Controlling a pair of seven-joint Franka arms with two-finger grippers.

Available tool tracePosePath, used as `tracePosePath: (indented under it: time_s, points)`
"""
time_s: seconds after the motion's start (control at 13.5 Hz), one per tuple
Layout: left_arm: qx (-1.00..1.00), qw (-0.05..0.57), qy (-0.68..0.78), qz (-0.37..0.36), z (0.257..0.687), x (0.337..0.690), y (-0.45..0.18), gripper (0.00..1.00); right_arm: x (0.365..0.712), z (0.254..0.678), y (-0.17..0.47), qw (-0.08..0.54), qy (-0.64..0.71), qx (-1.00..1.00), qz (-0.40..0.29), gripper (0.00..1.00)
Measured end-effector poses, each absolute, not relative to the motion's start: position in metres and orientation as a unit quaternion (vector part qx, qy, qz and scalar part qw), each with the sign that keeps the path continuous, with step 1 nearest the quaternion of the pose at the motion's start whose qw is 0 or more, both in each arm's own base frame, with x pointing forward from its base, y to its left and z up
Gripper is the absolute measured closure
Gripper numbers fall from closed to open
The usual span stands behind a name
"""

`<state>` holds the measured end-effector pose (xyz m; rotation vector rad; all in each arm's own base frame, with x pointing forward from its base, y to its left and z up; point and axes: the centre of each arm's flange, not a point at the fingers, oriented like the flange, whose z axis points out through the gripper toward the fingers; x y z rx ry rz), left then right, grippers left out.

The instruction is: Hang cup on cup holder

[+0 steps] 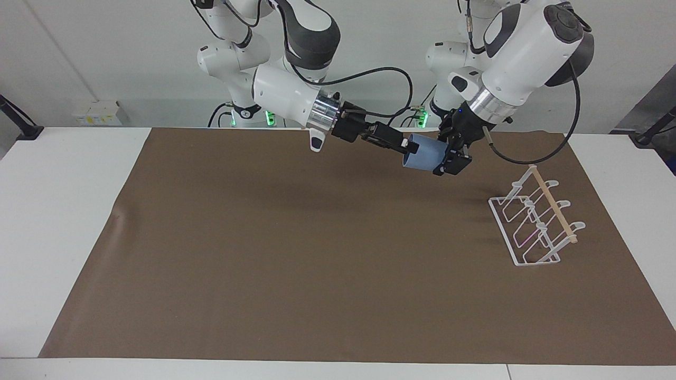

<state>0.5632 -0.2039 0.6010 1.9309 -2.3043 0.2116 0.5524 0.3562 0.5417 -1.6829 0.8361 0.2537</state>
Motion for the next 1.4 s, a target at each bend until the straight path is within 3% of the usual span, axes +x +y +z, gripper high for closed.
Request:
tracePosePath:
  time_s: [0.15, 0.22, 0.3, 0.52, 0.89, 1.18, 1.4]
  points:
    - [0.638, 0.013, -0.769, 0.044, 0.6, 0.567, -0.194, 0.25, 0.553, 0.542, 0.356, 0.58, 0.352, -0.728, 0.102, 0.33]
    - [0.636, -0.016, -0.771, 0.032, 0.601, 0.57, -0.19, 0.25, 0.553, 0.542, 0.356, 0.569, 0.333, -0.747, 0.085, 0.4]
    - [0.632, -0.048, -0.773, 0.016, 0.602, 0.572, -0.185, 0.25, 0.553, 0.542, 0.356, 0.553, 0.301, -0.775, 0.058, 0.54]
    - [0.613, -0.131, -0.779, -0.036, 0.604, 0.575, -0.178, 0.25, 0.555, 0.54, 0.351, 0.477, 0.164, -0.863, -0.03, 0.63]
    - [0.623, -0.192, -0.752, -0.099, 0.585, 0.583, -0.147, 0.25, 0.575, 0.539, 0.303, 0.293, -0.022, -0.951, -0.101, 0.63]
    - [0.669, -0.243, -0.692, -0.124, 0.559, 0.592, -0.116, 0.25, 0.584, 0.574, 0.252, 0.128, -0.095, -0.982, -0.096, 0.63]
    - [0.675, -0.316, -0.648, -0.154, 0.542, 0.598, -0.109, 0.25, 0.586, 0.57, 0.214, 0.044, -0.097, -0.992, -0.061, 0.63]
